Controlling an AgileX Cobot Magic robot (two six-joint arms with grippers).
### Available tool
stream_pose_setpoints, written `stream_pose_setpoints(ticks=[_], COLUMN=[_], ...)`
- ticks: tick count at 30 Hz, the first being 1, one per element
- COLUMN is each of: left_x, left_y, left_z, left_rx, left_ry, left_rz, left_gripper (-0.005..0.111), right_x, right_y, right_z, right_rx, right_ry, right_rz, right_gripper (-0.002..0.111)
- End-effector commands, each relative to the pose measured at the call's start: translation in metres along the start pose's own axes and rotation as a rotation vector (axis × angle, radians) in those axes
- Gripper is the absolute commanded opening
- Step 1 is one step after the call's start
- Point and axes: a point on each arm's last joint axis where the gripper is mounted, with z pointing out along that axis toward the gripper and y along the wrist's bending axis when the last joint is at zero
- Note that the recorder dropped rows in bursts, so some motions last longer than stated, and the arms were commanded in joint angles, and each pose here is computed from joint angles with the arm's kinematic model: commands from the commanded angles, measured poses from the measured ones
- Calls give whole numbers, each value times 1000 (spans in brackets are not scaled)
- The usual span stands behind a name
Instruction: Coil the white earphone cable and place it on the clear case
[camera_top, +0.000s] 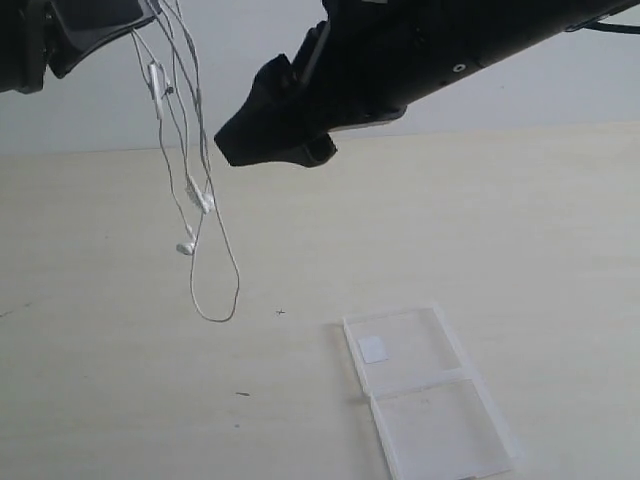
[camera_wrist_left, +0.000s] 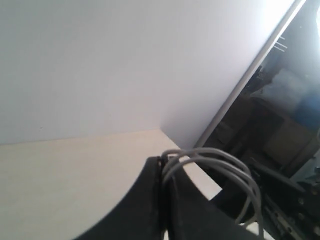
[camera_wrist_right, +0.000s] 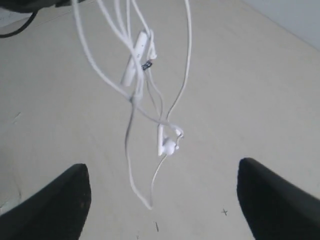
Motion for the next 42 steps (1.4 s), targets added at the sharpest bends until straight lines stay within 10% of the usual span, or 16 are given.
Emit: stream_pose_setpoints(ticks=[1, 42], left_x=[-9, -22], left_y=[-5, -19], left_z=[-1, -5], left_rx=[22, 183], left_ry=[-76, -228], left_rz=[-32, -9], left_gripper=[0, 0], right_x=[-4, -12], right_y=[-5, -20], right_z=[9, 57], right_rx=[16, -115], right_ry=[-56, -333], right_rz=[20, 97], right_gripper=[77, 89])
